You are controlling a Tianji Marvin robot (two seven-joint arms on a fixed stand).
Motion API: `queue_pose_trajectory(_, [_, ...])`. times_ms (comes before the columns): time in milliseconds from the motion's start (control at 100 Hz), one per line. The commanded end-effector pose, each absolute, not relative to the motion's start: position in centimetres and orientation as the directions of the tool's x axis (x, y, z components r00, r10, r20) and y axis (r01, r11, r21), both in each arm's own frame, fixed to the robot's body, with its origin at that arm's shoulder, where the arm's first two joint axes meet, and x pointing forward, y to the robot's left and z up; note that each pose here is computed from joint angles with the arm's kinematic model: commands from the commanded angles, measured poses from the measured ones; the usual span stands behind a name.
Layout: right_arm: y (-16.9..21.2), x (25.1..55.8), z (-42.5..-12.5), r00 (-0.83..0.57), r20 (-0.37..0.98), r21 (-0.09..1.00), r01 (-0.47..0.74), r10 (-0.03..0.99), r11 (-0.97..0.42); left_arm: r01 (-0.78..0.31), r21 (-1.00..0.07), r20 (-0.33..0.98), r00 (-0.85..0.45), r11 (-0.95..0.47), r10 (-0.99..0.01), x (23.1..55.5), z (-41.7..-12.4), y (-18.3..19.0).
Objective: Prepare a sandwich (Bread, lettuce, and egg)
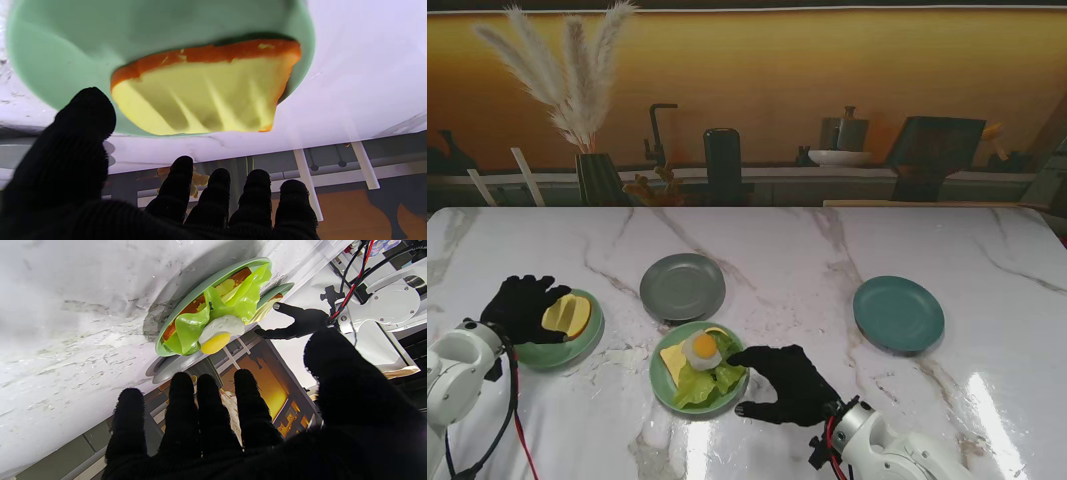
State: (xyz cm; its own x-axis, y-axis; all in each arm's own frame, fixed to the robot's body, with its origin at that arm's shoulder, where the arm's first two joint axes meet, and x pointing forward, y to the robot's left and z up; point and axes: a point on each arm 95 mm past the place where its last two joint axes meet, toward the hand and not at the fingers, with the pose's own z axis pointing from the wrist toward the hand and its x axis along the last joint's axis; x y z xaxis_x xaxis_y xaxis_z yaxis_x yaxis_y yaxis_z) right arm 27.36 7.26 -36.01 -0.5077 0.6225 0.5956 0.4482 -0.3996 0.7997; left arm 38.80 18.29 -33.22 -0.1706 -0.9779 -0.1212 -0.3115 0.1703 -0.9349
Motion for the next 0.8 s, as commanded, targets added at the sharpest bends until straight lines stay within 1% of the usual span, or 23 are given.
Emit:
queue_pose_trajectory(0, [7.9, 27.1, -35.9, -0.507, 0.609, 0.79, 0.453, 0.61, -0.412, -0.331, -0.928, -0.13, -0.149, 0.173, -0.98, 38.9, -33.6, 18.9])
queue_pose_trajectory(310, [7.9, 27.0, -35.9, -0.504, 0.613, 0.787, 0.461, 0.609, -0.411, -0.329, -0.921, -0.169, -0.142, 0.208, -0.975, 39.7, -34.8, 19.2])
queue_pose_trajectory(790, [7.9, 27.1, -36.1, -0.488, 0.623, 0.777, 0.474, 0.611, -0.415, -0.326, -0.902, -0.236, -0.175, 0.283, -0.956, 40.3, -36.1, 19.3])
